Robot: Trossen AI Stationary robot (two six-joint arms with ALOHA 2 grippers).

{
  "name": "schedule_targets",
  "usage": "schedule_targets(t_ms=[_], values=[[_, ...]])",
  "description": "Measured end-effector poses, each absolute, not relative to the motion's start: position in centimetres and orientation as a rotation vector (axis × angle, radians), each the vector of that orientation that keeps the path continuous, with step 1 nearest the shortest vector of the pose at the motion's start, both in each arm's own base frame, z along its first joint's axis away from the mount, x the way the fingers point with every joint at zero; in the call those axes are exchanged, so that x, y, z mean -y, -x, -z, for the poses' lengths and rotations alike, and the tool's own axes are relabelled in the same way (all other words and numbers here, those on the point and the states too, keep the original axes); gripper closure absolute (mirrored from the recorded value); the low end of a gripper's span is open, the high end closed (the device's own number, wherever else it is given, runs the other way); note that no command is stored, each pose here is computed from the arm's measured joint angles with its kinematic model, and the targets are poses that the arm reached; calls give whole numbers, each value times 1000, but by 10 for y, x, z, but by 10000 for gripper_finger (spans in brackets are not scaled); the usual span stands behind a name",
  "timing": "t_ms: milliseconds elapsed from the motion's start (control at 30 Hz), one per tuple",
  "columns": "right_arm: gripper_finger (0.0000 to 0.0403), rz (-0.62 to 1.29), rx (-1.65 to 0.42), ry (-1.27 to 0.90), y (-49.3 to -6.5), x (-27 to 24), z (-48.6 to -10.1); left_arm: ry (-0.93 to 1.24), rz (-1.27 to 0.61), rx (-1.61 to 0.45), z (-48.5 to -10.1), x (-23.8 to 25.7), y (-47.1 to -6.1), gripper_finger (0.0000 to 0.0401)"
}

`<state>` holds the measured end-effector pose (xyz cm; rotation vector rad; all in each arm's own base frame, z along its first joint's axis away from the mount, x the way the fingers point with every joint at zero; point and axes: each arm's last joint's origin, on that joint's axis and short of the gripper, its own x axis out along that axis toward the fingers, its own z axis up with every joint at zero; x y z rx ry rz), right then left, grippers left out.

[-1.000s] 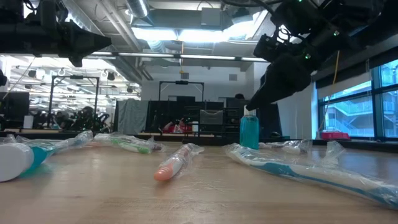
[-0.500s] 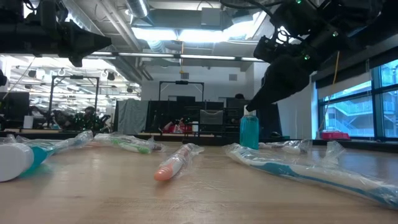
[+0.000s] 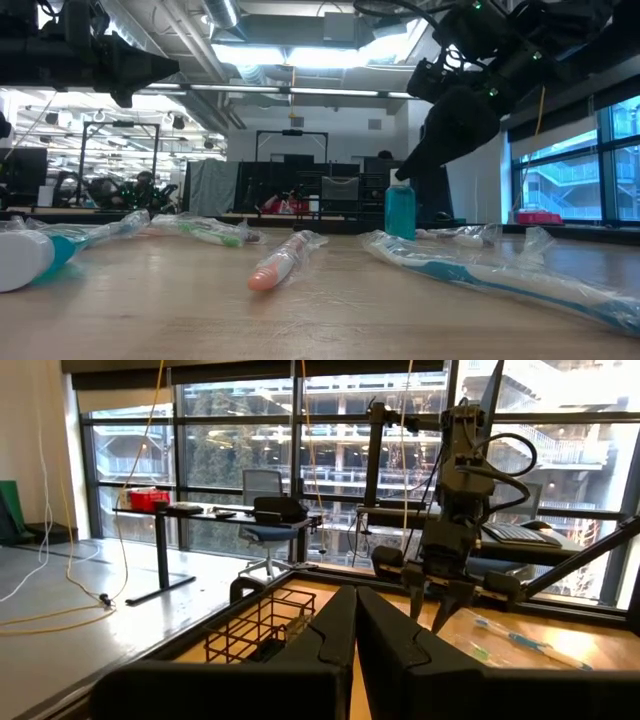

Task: Pick & Place toothbrushing station
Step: Put the top mouthwash into the middle section of the wire organizer

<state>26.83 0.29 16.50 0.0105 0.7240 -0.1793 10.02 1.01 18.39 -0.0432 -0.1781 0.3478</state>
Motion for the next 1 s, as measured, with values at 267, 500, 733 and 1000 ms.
schedule_targets(t_ms=[267, 500, 733, 1000], values=[[297, 215, -717, -36, -269, 1, -165, 43, -348, 178, -184, -10, -100, 395], [306, 219, -664, -57, -279, 0, -180, 43, -348, 178, -184, -10, -100, 395], [305, 229, -582, -71, -293, 0, -205, 43, -348, 178, -184, -10, -100, 395], [305, 357, -478, -44, -306, 4, -236, 43, -348, 178, -184, -10, -100, 395]])
